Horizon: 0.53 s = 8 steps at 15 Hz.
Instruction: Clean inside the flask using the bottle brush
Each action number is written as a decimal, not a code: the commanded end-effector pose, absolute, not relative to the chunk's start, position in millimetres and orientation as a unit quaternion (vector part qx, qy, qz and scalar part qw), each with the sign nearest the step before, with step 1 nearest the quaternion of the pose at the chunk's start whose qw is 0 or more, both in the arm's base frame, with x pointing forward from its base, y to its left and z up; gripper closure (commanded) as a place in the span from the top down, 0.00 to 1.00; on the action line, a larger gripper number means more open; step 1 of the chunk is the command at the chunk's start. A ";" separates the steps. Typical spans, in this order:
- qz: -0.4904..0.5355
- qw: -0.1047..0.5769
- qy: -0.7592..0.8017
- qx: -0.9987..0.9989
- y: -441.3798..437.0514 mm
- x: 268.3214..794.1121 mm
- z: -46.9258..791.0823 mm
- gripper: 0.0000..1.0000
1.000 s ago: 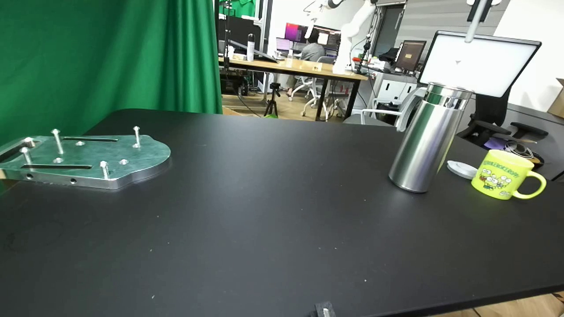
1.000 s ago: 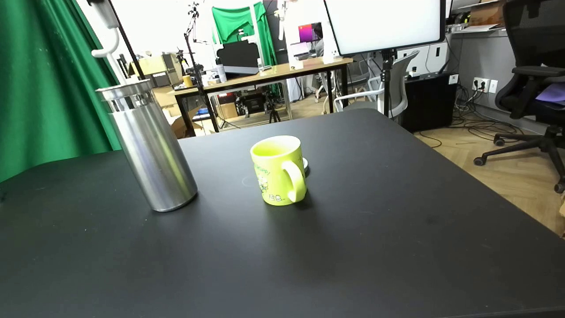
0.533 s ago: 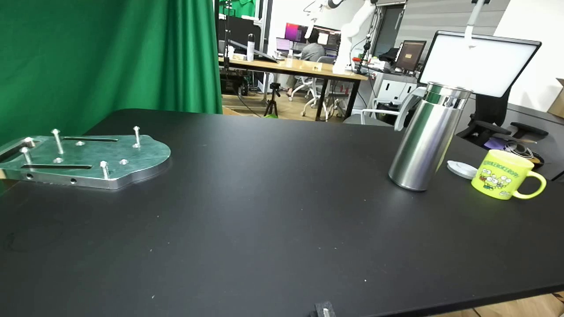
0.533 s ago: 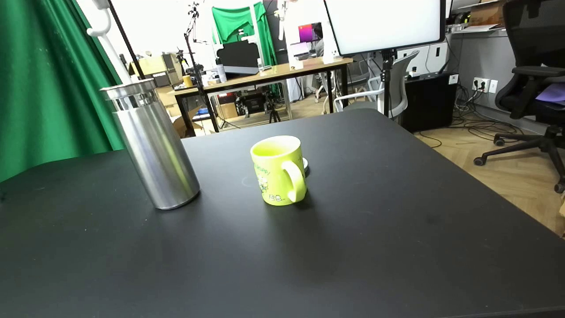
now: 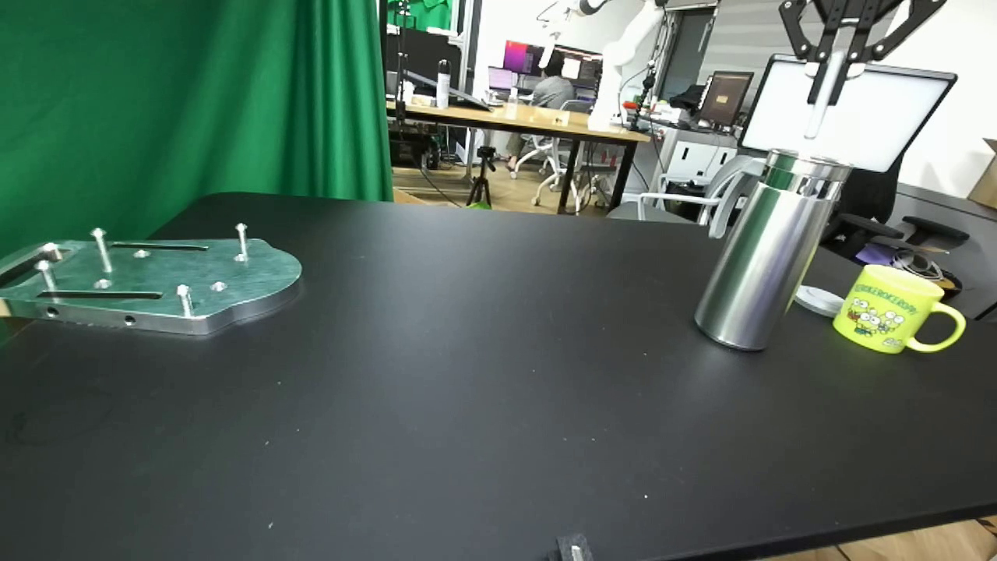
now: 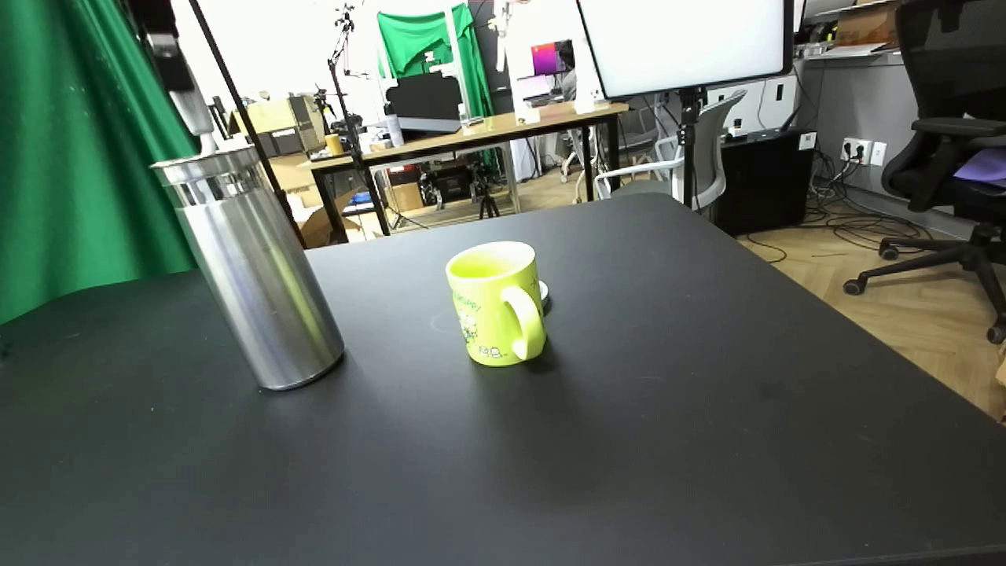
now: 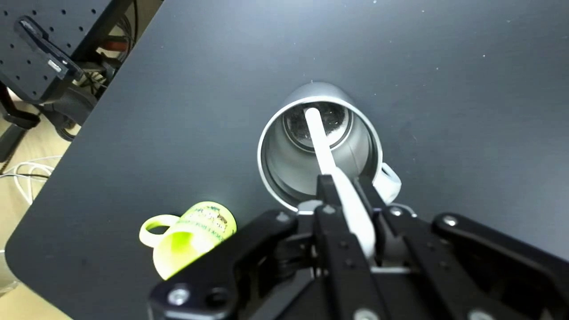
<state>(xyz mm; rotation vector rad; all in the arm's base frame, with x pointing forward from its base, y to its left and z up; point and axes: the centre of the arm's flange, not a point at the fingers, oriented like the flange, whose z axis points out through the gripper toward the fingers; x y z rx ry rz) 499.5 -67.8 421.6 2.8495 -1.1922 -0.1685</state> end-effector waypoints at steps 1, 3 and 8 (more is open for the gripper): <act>-0.080 0.027 -0.390 0.917 -73.7 502.5 396.8 0.04; -0.089 0.030 -0.393 0.915 -76.1 505.1 389.9 0.04; -0.071 0.026 -0.388 0.919 -73.6 506.9 409.8 0.04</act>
